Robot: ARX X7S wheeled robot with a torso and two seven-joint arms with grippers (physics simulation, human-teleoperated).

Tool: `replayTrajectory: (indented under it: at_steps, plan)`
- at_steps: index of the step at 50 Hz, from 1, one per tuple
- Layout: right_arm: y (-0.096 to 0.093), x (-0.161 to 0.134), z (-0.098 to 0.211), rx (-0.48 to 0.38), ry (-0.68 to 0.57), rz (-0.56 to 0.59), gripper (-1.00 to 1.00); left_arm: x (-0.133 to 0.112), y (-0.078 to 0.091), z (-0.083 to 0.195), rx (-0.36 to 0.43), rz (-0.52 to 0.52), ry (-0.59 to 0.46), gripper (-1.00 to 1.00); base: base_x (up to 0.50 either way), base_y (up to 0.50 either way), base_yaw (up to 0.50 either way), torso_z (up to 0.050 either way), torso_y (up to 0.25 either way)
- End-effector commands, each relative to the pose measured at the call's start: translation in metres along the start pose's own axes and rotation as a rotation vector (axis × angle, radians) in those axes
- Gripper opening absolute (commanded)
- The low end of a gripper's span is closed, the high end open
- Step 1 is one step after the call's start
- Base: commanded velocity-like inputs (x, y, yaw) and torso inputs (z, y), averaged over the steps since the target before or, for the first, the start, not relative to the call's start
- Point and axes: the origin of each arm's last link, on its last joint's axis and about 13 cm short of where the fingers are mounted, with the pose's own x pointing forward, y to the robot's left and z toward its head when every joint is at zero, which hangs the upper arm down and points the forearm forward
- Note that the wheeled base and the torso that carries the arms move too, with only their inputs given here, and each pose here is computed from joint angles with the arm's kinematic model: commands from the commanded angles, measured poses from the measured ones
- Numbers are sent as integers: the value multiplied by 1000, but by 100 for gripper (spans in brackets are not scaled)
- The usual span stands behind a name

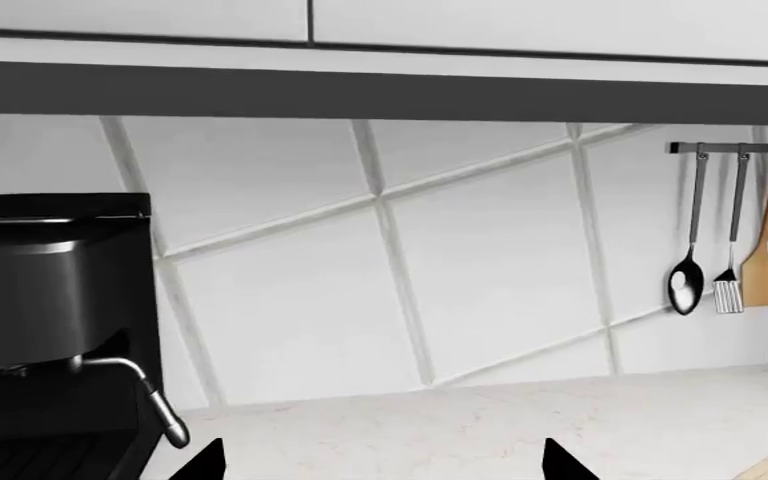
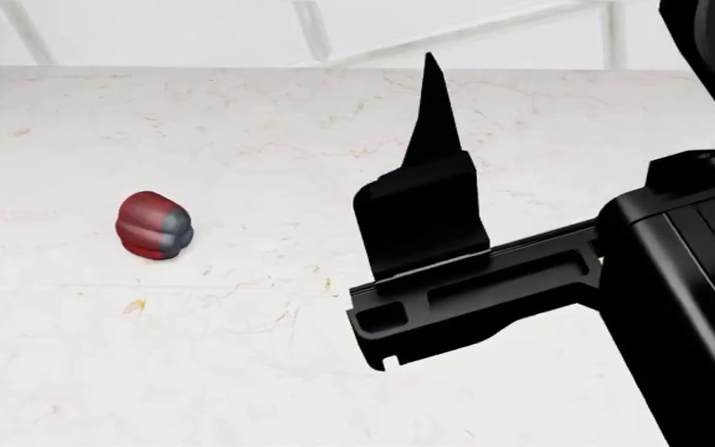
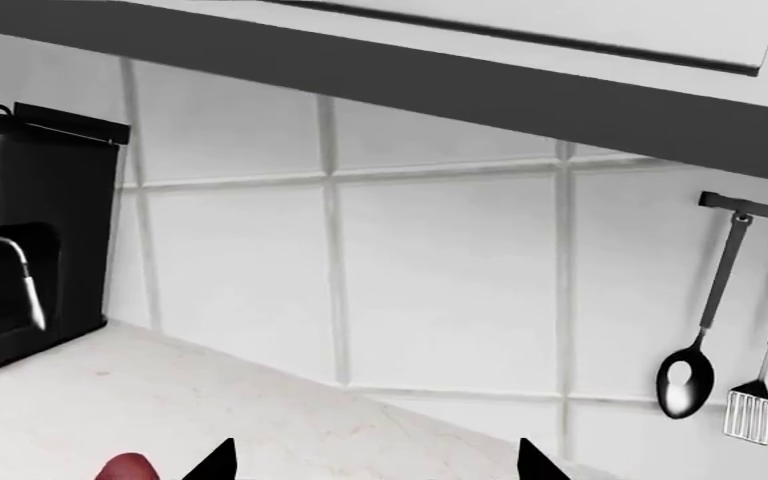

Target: Place the avocado, onion, tomato and bell pepper on the cutting board.

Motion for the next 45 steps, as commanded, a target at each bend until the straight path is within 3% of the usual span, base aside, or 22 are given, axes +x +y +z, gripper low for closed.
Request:
replayTrajectory:
  at_steps: [1,31,38,41,45]
  plan:
    - [3,2,5,-11,-43,38,100,0,2,6,7,-24,-62,100,0,0,0,0,0]
    - [6,4,2,-11,-26,69,100,0,2,5,7,-26,-61,100,197,0,0,0,0]
    - [6,27,1,-47,9,102,100,0,2,6,8,-23,-61,100,28,0,0,0,0]
    - [7,41,-1,-84,49,146,100,0,2,5,10,-23,-59,100,0,0,0,0,0]
    - [10,56,-7,-68,94,223,100,1,2,4,9,-20,-57,100,0,0,0,0,0]
